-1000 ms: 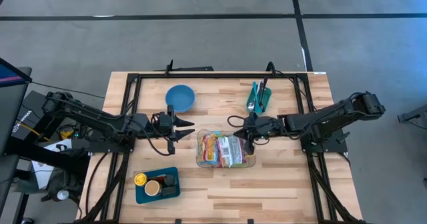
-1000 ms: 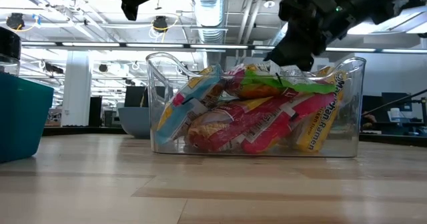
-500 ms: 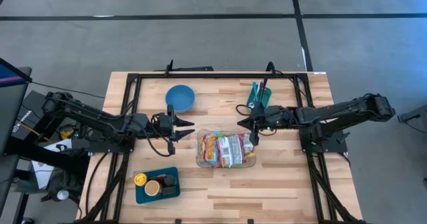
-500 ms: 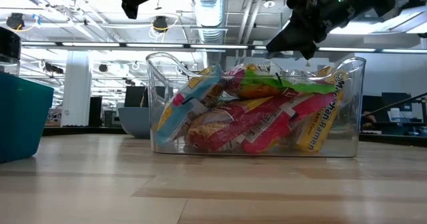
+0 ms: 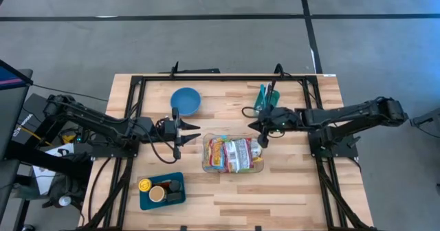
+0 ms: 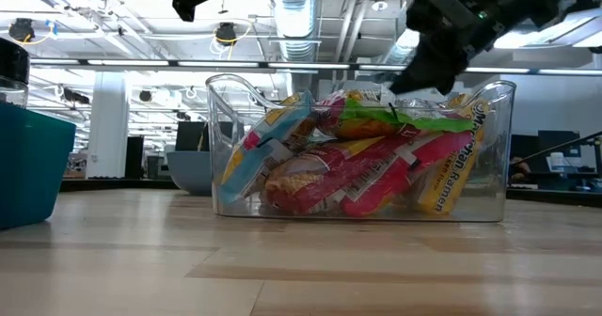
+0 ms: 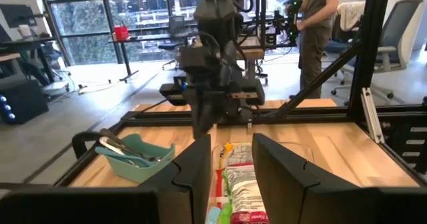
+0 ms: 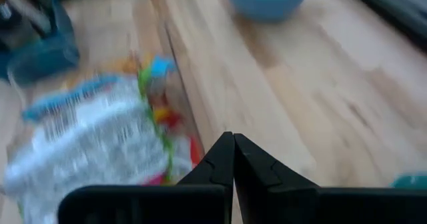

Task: Pick & Place Food Item
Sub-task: Return to Home Position

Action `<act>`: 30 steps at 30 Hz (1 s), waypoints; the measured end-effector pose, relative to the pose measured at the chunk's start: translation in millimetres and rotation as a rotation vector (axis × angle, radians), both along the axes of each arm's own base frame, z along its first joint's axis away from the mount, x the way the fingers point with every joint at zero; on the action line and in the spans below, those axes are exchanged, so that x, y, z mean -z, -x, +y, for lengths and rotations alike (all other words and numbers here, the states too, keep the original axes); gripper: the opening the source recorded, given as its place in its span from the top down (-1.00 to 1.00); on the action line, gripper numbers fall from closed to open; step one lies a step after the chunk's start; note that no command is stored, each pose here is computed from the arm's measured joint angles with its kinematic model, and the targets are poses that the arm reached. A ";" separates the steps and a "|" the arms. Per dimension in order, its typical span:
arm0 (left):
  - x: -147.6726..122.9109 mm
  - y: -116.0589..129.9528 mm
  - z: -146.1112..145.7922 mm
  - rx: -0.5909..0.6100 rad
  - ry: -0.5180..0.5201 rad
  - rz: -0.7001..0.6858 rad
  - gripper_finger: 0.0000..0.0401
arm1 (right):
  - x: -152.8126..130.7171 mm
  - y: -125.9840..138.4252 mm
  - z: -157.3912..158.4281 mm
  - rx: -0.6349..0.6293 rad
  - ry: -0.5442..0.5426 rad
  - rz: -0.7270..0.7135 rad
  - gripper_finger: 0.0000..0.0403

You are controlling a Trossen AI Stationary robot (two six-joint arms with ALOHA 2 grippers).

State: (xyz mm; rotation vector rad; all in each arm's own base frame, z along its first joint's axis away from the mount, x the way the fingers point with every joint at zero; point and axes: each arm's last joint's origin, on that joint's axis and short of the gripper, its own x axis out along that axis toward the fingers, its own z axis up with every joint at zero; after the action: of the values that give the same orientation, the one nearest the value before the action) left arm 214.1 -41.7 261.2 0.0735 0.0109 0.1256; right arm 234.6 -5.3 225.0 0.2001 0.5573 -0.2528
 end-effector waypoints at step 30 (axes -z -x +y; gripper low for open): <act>0.5 0.0 0.0 0.000 0.007 0.004 0.48 | -10.8 -5.9 15.4 -0.280 -0.032 -0.120 1.00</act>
State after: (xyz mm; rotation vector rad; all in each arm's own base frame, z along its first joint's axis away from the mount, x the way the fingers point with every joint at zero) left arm 214.0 -41.7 260.8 0.0665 0.0151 0.1251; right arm 240.6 10.2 235.8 0.1651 0.4640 0.0401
